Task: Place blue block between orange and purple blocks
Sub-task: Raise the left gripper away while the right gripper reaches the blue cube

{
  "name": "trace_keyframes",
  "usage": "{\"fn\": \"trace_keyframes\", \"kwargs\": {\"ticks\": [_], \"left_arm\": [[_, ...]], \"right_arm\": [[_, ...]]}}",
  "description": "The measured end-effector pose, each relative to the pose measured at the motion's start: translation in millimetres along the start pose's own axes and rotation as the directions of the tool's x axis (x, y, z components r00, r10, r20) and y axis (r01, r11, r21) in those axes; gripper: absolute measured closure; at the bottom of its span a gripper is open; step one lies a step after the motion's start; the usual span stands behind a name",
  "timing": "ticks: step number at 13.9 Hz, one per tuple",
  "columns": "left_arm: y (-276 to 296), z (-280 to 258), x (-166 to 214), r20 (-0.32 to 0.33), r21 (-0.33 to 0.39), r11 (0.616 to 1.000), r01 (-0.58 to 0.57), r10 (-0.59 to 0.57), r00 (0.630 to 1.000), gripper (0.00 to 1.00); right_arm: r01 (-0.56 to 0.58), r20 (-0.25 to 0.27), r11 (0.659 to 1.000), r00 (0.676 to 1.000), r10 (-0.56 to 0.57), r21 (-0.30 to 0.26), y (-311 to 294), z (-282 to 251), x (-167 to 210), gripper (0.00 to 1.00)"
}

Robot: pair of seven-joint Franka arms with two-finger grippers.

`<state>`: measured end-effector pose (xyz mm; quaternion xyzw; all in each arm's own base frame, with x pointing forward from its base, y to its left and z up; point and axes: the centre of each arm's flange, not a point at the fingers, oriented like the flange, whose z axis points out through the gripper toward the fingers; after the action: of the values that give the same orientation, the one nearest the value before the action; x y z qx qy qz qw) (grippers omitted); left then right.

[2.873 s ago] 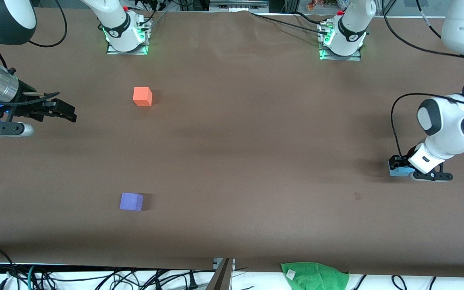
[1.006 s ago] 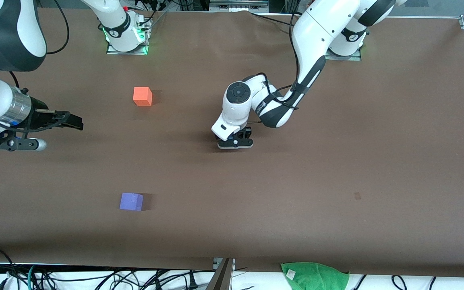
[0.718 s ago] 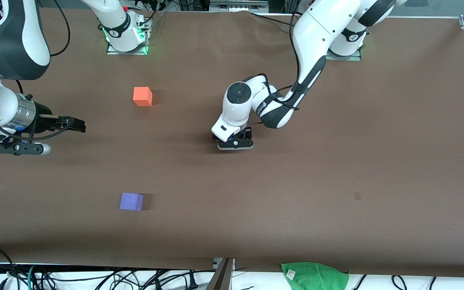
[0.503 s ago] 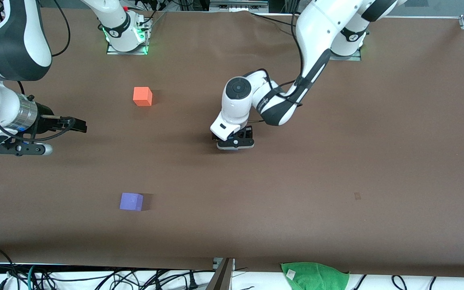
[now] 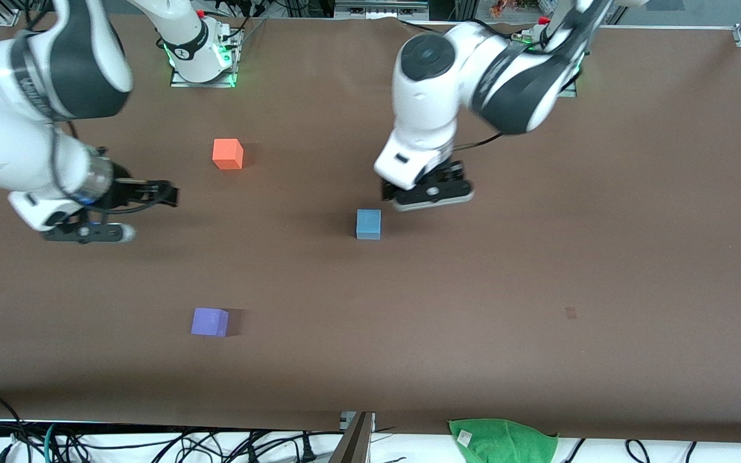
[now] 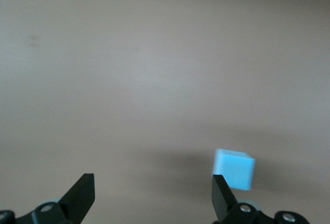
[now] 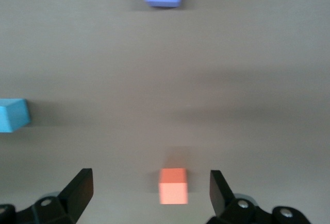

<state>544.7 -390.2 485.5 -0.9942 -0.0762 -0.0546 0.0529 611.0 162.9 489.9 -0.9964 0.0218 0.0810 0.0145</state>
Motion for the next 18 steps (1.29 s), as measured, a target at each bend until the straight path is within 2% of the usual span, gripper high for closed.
{"fn": "trace_keyframes", "kwargs": {"ticks": [2,5,6,9,12,13,15,16,18], "left_arm": [[-50.6,-27.7,17.7,0.019,0.049,0.998,-0.041,0.04,0.999,0.0],[-135.0,-54.9,47.9,0.062,0.097,0.992,-0.082,0.076,0.995,0.0],[-164.6,-60.8,57.7,0.085,0.092,0.992,-0.083,0.076,0.994,0.0],[-250.0,-65.5,82.2,0.181,-0.008,0.998,-0.065,0.066,0.981,0.0],[-306.9,-56.3,90.9,0.207,-0.047,0.983,-0.179,0.185,0.961,0.0],[-321.6,-53.0,88.3,0.208,-0.046,0.979,-0.201,0.206,0.956,0.0],[-341.9,-50.5,81.6,0.142,-0.046,0.971,-0.234,0.238,0.961,0.0],[-347.8,-50.1,77.6,0.1,-0.046,0.969,-0.244,0.248,0.964,0.0],[-350.0,-49.7,65.2,0.073,-0.052,0.968,-0.246,0.249,0.966,0.0]], "right_arm": [[-0.018,-0.027,0.998,0.999,0.019,0.055,-48.7,18.0,1.8,0.0],[-0.05,-0.064,0.995,0.996,0.056,0.085,-123.0,75.5,9.4,0.0],[-0.056,-0.085,0.994,0.994,0.064,0.095,-152.8,100.2,9.1,0.0],[-0.078,-0.156,0.986,0.983,0.101,0.147,-241.2,172.0,-5.2,0.0],[-0.108,-0.167,0.978,0.976,0.138,0.178,-307.1,207.3,-26.5,0.0],[-0.108,-0.167,0.978,0.976,0.139,0.181,-318.1,212.0,-29.7,0.0],[-0.097,-0.167,0.98,0.978,0.126,0.176,-328.8,223.7,-33.8,0.0],[-0.09,-0.17,0.982,0.978,0.118,0.167,-331.0,231.4,-34.8,0.0],[-0.074,-0.185,0.988,0.978,0.098,0.132,-330.0,244.9,-33.2,0.0]]}}
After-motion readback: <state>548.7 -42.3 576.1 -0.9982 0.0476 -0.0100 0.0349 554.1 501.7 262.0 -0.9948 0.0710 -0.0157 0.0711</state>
